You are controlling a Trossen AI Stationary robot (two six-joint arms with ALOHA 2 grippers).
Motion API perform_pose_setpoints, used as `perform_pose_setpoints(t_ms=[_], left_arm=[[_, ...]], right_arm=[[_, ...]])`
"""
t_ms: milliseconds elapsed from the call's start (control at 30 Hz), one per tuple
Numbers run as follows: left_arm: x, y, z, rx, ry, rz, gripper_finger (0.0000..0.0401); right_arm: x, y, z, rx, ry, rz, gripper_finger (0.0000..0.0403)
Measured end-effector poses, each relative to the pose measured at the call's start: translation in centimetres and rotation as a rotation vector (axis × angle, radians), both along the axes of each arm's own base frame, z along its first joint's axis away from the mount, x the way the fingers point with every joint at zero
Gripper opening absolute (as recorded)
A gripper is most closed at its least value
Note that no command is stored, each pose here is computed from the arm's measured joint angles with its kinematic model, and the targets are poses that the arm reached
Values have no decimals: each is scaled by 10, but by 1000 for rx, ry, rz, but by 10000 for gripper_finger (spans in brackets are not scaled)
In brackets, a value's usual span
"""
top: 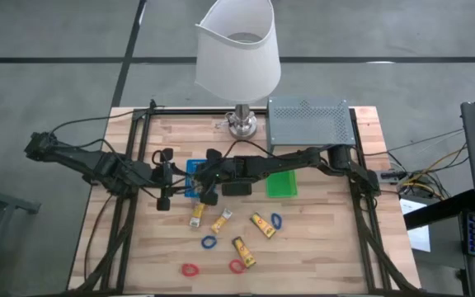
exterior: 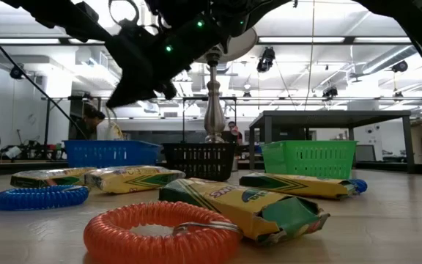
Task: Pick & Place Office Desk Supplies
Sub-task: Put the yellow rubber band into the blue bin
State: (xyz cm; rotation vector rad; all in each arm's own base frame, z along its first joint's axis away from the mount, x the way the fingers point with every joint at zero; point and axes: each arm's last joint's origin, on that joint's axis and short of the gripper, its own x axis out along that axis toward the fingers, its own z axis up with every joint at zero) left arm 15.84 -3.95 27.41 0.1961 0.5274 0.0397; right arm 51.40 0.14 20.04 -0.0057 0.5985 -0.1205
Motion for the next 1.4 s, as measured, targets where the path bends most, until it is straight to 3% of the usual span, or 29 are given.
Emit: perform_pose_setpoints(t_ms=[133, 500, 833, 1200, 1400], left_arm=[[0, 0, 0, -1, 2, -2, 168], [0, 0, 0, -1, 0, -1, 168], [0, 0, 0, 0, -1, 1, 168], [0, 0, 0, 0, -1, 0, 168], [0, 0, 0, 0, -1, 1, 168]], right_arm=[[-5, -9, -7, 47, 81, -36, 8], [-14, -24, -28, 148, 141, -98, 8], [-16, -22, -33, 191, 156, -77, 8], [-15, -23, -33, 181, 135, -67, 11], [-14, -23, -32, 171, 119, -61, 48]])
